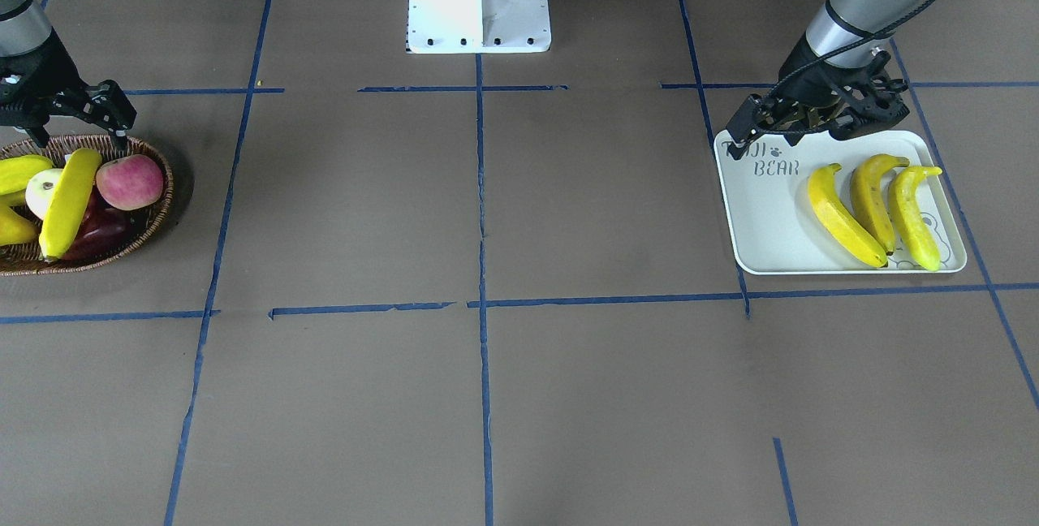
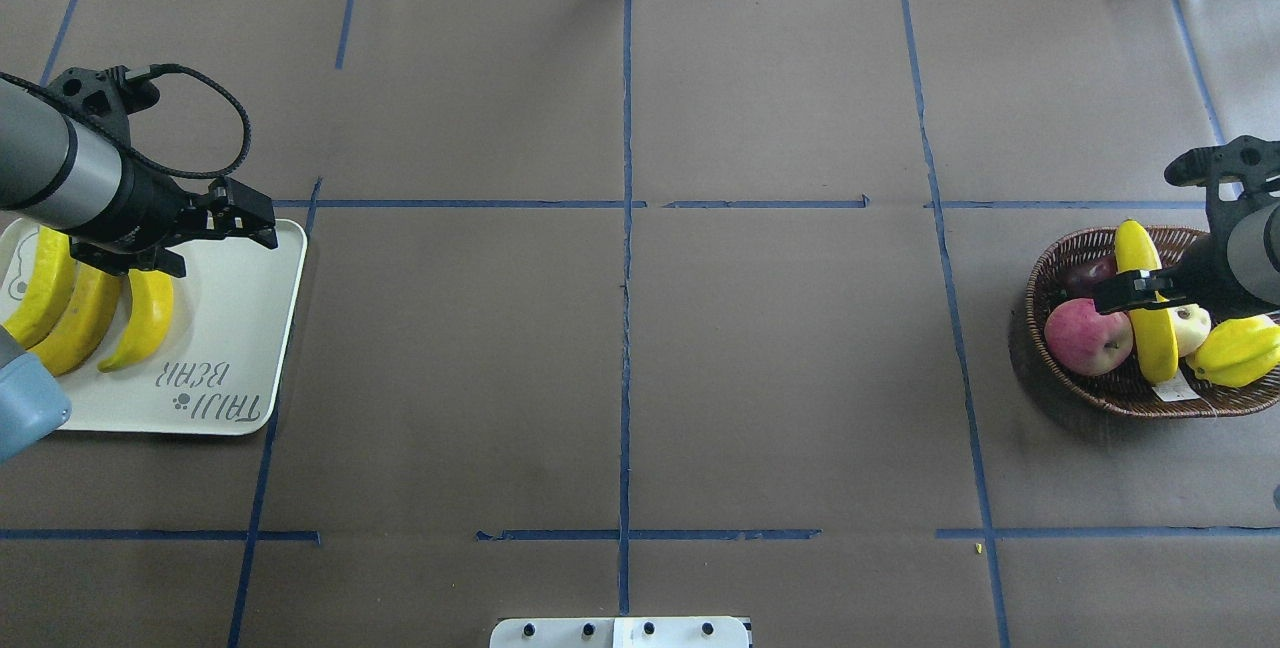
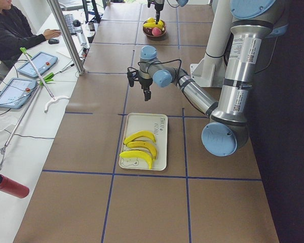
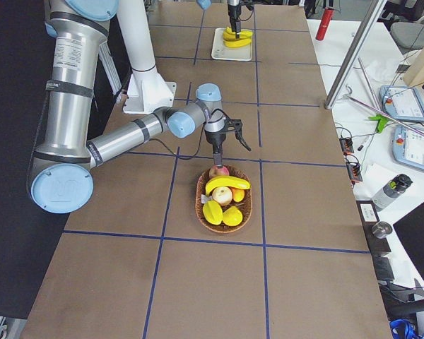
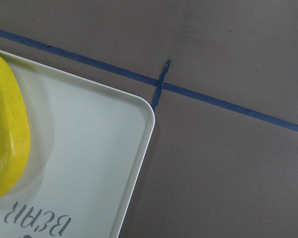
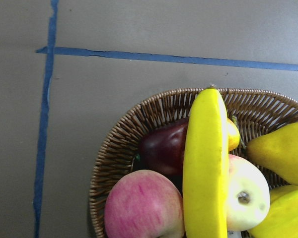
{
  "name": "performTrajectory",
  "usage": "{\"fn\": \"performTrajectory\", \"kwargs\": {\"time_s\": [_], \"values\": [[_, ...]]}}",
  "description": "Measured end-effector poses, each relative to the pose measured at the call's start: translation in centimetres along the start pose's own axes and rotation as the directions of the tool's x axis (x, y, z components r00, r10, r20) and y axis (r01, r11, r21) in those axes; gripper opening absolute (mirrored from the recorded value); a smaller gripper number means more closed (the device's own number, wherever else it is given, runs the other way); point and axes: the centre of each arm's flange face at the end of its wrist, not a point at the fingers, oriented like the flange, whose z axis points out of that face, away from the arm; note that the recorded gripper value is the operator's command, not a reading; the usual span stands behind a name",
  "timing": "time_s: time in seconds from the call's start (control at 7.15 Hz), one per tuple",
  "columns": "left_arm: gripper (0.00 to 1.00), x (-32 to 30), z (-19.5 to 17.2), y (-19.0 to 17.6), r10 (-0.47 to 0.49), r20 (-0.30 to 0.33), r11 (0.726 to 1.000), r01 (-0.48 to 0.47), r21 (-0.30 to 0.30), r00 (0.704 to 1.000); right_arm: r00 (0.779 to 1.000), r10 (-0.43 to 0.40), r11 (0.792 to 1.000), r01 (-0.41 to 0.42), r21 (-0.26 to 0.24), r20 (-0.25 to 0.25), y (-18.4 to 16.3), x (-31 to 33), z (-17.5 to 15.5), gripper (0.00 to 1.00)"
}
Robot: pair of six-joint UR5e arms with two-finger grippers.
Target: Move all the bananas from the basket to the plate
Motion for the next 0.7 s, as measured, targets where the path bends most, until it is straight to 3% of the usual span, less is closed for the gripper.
{"fn": "performTrajectory", "kwargs": {"time_s": [0.28,0.7], "values": [[0.99,0.6,0.1,0.4,0.007,-0.006,1.000,-0.007,-0.003,1.000,0.997,0.046,0.998,-0.048,-0.033,-0.065,-1.9,0.6,1.5,1.00],[0.99,1.2,0.0,0.5,0.012,-0.013,1.000,-0.012,-0.002,1.000,0.992,0.069,0.997,-0.073,-0.036,-0.107,-4.6,0.3,4.1,1.00]]}}
